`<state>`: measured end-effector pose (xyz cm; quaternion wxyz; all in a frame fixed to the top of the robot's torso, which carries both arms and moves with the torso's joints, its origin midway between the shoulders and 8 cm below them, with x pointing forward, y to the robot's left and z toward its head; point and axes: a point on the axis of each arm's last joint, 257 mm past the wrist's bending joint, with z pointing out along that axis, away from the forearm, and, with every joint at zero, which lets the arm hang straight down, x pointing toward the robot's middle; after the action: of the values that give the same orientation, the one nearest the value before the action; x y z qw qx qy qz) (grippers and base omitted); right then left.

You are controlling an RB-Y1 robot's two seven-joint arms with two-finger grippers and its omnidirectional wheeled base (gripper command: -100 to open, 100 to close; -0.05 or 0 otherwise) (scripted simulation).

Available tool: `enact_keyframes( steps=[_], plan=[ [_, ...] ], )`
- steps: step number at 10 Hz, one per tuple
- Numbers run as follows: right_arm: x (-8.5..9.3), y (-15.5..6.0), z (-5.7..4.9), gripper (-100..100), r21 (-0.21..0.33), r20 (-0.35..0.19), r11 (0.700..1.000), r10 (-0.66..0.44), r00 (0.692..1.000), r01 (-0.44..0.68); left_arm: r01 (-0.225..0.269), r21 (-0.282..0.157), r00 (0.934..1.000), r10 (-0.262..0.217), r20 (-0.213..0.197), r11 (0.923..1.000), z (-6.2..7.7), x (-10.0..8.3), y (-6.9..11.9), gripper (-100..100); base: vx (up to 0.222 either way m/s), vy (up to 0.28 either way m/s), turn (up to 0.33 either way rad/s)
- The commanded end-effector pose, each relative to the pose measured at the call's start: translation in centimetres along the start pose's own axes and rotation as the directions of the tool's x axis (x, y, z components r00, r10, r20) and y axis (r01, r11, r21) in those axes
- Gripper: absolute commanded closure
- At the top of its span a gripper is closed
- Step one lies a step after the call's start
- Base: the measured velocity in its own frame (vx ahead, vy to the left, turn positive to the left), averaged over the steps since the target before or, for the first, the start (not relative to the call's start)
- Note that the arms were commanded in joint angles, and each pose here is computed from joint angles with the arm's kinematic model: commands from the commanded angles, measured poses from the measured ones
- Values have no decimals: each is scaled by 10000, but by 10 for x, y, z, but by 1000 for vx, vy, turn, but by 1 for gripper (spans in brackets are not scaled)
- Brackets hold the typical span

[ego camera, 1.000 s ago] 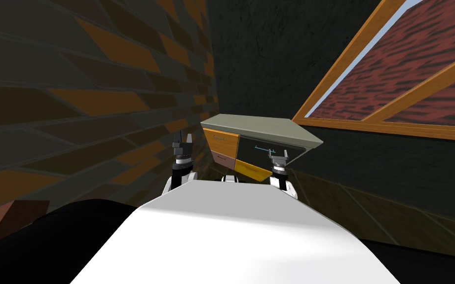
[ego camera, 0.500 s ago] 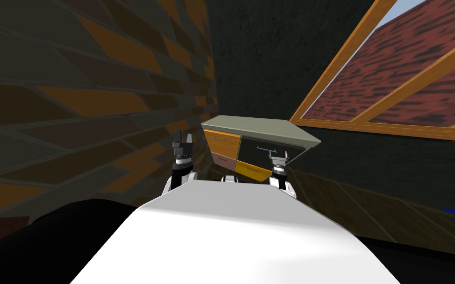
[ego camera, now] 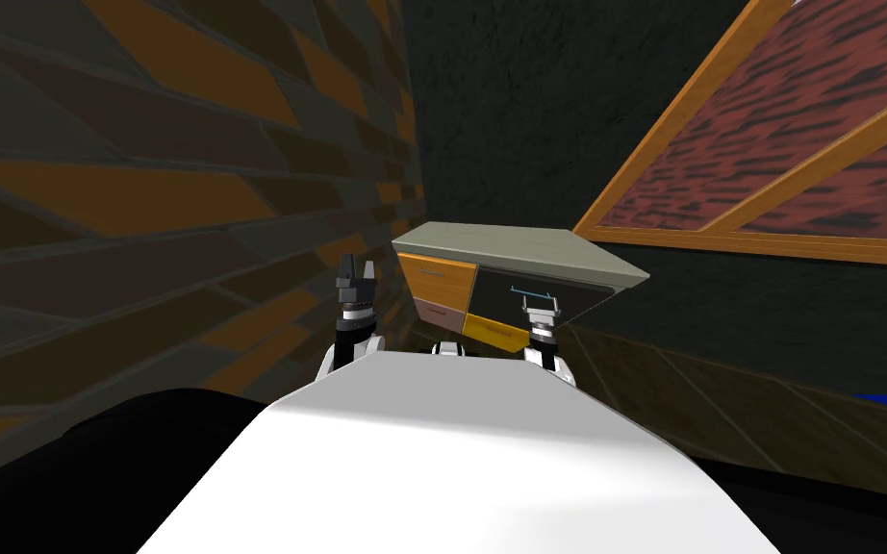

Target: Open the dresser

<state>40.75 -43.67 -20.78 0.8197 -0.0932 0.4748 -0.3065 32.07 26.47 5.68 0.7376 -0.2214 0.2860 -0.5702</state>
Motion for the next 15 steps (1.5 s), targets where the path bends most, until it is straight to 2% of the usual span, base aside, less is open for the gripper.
enact_keyframes(
  steps=[1,6,9,11,12,13,14,15],
  plan=[
    [10,-2,-5,-100,-15,-166,9985,-552,9983,552,1,0,10000,-1,0,10000,0,0,0,0,10,84,-36],
    [23,-13,-7,-100,-45,-275,9839,-1790,9835,1789,0,1,10000,0,0,10000,0,0,0,0,14,84,-61],
    [16,-3,-10,-100,-83,-314,9873,-1586,9868,1584,-1,0,10000,1,-1,10000,0,0,0,0,14,-4,4],
    [9,-1,-8,-100,-54,-229,9874,-1582,9871,1581,-2,0,10000,2,-2,10000,0,0,0,0,22,-40,5],
    [8,3,-12,-100,-96,-337,9881,-1540,9875,1537,-2,0,10000,2,-2,10000,0,0,0,0,24,-47,12],
    [4,1,-8,-100,-43,-206,9875,-1578,9873,1577,-2,0,10000,2,-2,10000,0,0,0,0,19,-29,6],
    [2,4,-10,-100,-70,-288,9878,-1556,9874,1555,-1,0,10000,1,-1,10000,0,0,0,0,18,-21,5],
    [0,3,-8,-100,-37,-206,9874,-1582,9872,1581,-1,0,10000,1,-1,10000,0,0,0,0,15,-17,5]
  ],
)
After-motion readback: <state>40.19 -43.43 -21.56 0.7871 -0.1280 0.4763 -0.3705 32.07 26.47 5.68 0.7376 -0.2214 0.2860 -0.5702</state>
